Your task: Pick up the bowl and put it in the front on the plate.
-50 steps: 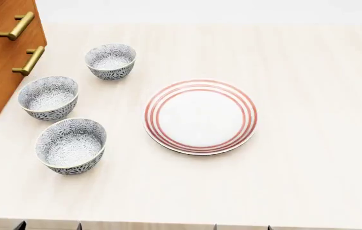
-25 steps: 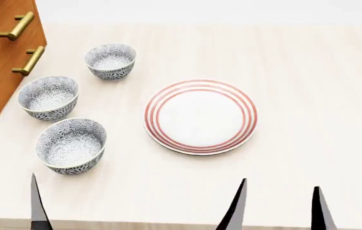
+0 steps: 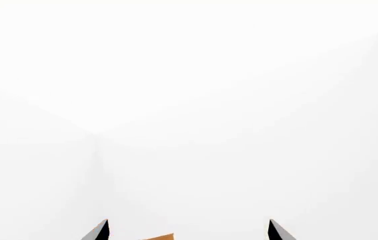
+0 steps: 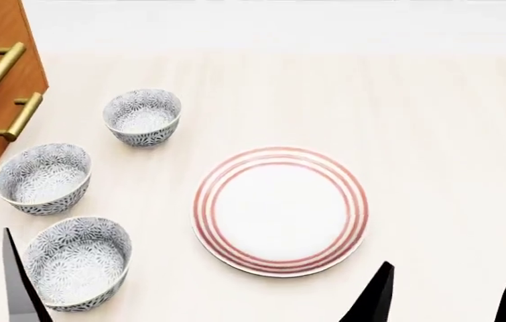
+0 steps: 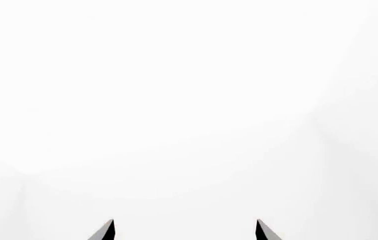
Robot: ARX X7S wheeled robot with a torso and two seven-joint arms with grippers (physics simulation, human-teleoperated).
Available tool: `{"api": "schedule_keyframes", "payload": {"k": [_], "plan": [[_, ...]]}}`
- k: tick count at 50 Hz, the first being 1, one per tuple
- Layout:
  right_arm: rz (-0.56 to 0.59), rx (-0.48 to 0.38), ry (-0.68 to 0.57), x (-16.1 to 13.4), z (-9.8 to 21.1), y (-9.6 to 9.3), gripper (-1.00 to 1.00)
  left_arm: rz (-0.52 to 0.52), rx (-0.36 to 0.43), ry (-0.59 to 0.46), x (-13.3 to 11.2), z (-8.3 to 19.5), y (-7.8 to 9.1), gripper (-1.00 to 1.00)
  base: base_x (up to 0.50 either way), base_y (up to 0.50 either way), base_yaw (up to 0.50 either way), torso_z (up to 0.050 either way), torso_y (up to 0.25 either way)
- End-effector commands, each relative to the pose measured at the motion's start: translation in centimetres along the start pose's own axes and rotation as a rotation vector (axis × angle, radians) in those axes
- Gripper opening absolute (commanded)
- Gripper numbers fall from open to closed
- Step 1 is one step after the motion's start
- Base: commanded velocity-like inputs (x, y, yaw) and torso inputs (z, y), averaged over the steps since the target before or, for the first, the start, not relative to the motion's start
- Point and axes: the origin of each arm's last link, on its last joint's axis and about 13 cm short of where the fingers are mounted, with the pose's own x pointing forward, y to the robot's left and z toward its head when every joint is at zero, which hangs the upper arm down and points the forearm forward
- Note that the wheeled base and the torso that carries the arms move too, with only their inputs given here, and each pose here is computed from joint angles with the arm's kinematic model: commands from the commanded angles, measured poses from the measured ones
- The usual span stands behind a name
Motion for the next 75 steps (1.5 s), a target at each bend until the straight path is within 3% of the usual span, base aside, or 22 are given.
{"api": "schedule_keyframes", "payload": {"k": [1, 49, 55, 57, 75], "plan": [[0.017, -0.02, -0.041, 0.3, 0.46, 0.08, 1.0, 0.007, 0.017, -0.051, 0.19, 0.64, 0.27, 1.0, 0.5, 0.0, 0.0, 0.0, 0.0], [0.053, 0.003, -0.052, 0.52, 0.96, 0.34, 1.0, 0.011, 0.025, -0.067, 0.41, 1.04, 0.32, 1.0, 0.5, 0.0, 0.0, 0.0, 0.0], [0.047, -0.008, -0.053, 0.7, 0.8, 0.24, 1.0, 0.007, 0.025, -0.067, 0.38, 0.99, 0.27, 1.0, 0.0, 0.0, 0.0, 0.0, 0.0], [0.065, -0.046, -0.088, 0.55, 0.91, 0.33, 1.0, 0.007, 0.024, -0.066, 0.39, 1.0, 0.26, 1.0, 0.0, 0.0, 0.0, 0.0, 0.0], [0.082, -0.045, -0.089, 0.24, 0.89, 0.44, 1.0, 0.0, 0.019, -0.053, 0.29, 0.77, 0.14, 1.0, 0.0, 0.49, 0.0, 0.0, 0.0]]}}
